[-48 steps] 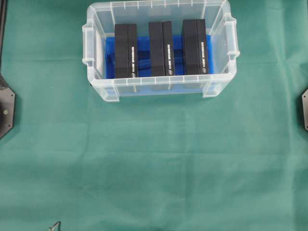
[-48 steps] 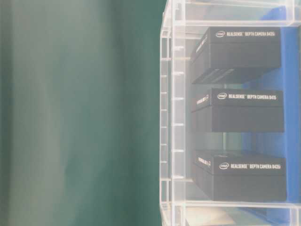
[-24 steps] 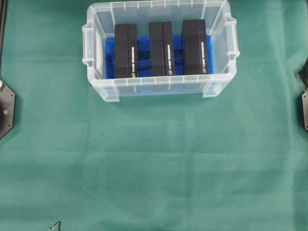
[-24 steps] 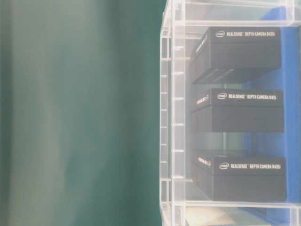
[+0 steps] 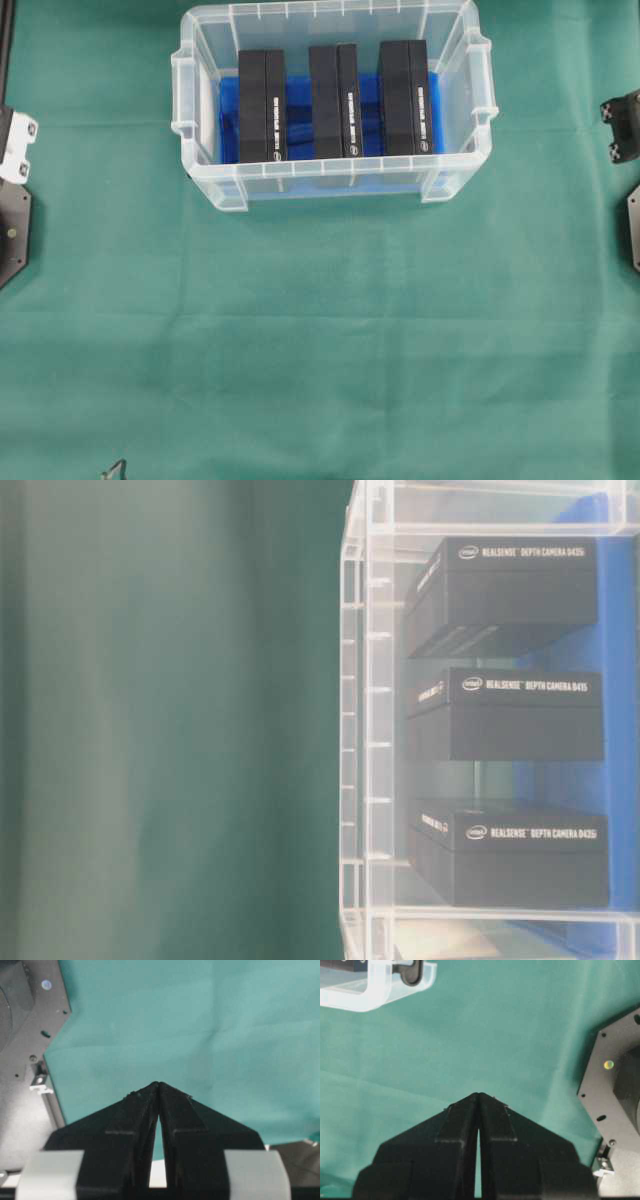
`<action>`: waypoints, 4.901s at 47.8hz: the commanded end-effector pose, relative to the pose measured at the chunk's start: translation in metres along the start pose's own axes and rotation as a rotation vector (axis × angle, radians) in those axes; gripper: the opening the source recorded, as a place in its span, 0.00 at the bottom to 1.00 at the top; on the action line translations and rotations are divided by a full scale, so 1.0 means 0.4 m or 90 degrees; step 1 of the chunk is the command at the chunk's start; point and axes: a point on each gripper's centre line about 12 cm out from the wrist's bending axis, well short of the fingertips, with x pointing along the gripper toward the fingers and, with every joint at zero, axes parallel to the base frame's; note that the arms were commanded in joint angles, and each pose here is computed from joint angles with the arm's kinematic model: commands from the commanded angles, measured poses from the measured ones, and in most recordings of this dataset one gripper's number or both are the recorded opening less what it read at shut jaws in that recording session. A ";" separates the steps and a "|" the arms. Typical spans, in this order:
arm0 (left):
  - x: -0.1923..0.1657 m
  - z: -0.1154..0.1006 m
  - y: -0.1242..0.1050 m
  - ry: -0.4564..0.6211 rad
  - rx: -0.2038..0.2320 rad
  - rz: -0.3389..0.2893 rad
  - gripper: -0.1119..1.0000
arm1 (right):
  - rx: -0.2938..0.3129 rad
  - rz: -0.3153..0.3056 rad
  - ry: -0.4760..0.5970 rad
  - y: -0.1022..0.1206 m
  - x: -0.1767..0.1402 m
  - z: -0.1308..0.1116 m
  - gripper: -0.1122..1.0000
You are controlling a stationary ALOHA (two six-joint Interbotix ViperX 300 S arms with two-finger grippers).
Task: Take the box out of the case with both arms.
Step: 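Raise both grippers and swing them toward the top of the bin, then move both open grippers over the left and right black boxes, then align both grippers above the left and right boxes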
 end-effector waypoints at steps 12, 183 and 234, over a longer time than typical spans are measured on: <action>-0.005 0.121 -0.006 -0.039 -0.028 -0.013 0.10 | -0.015 -0.023 -0.066 -0.003 -0.001 0.112 0.10; 0.188 0.297 -0.448 -0.037 -0.030 0.014 0.90 | -0.067 0.026 -0.033 0.430 0.192 0.263 0.97; 0.207 0.313 -0.478 -0.039 -0.020 0.010 0.90 | -0.067 0.023 -0.032 0.428 0.199 0.262 0.97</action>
